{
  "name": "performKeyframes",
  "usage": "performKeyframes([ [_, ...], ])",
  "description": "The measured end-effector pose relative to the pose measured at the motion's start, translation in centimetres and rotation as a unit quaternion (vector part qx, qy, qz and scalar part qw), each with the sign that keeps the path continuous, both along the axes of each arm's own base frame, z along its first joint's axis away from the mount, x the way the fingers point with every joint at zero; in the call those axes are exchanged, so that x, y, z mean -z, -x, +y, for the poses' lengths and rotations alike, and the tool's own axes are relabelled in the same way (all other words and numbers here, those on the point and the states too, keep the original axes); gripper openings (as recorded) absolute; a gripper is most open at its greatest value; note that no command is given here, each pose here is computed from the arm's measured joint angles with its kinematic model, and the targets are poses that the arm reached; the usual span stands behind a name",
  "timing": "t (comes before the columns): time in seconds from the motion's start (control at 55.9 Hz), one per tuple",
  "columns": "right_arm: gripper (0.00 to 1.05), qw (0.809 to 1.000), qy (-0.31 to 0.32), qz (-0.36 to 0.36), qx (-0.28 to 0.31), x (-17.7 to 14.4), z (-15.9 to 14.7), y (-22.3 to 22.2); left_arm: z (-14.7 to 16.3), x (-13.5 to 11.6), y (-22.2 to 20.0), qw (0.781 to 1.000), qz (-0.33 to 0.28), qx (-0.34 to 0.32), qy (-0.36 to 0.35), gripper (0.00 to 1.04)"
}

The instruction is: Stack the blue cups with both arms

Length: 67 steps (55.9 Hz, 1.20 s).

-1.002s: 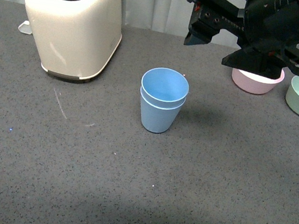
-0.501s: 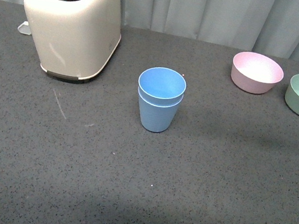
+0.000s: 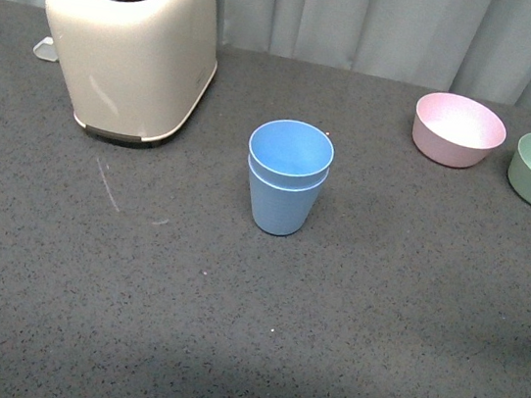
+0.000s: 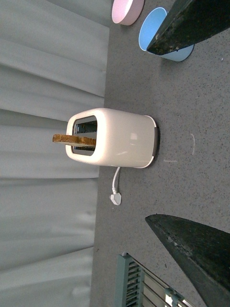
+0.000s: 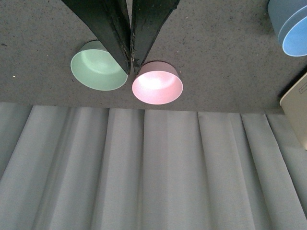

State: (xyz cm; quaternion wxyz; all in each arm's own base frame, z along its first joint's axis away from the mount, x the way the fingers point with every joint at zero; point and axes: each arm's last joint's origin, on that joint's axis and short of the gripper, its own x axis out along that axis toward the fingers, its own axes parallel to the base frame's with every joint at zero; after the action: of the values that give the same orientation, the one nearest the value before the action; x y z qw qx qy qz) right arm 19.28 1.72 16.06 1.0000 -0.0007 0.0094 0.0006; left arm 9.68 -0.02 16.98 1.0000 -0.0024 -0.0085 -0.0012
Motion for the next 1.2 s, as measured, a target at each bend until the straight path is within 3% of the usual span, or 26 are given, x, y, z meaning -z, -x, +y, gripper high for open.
performKeyframes([
  [0.322, 0.01, 1.0, -0.001, -0.001, 0.003, -0.1, -1.7, 3.1, 0.0, 0.0, 0.0, 1.0, 0.0, 0.0, 0.0, 0.98],
  [1.199, 0.01, 1.0, -0.001, -0.012, 0.0, -0.7, -1.7, 7.1, 0.0, 0.0, 0.0, 1.0, 0.0, 0.0, 0.0, 0.98],
])
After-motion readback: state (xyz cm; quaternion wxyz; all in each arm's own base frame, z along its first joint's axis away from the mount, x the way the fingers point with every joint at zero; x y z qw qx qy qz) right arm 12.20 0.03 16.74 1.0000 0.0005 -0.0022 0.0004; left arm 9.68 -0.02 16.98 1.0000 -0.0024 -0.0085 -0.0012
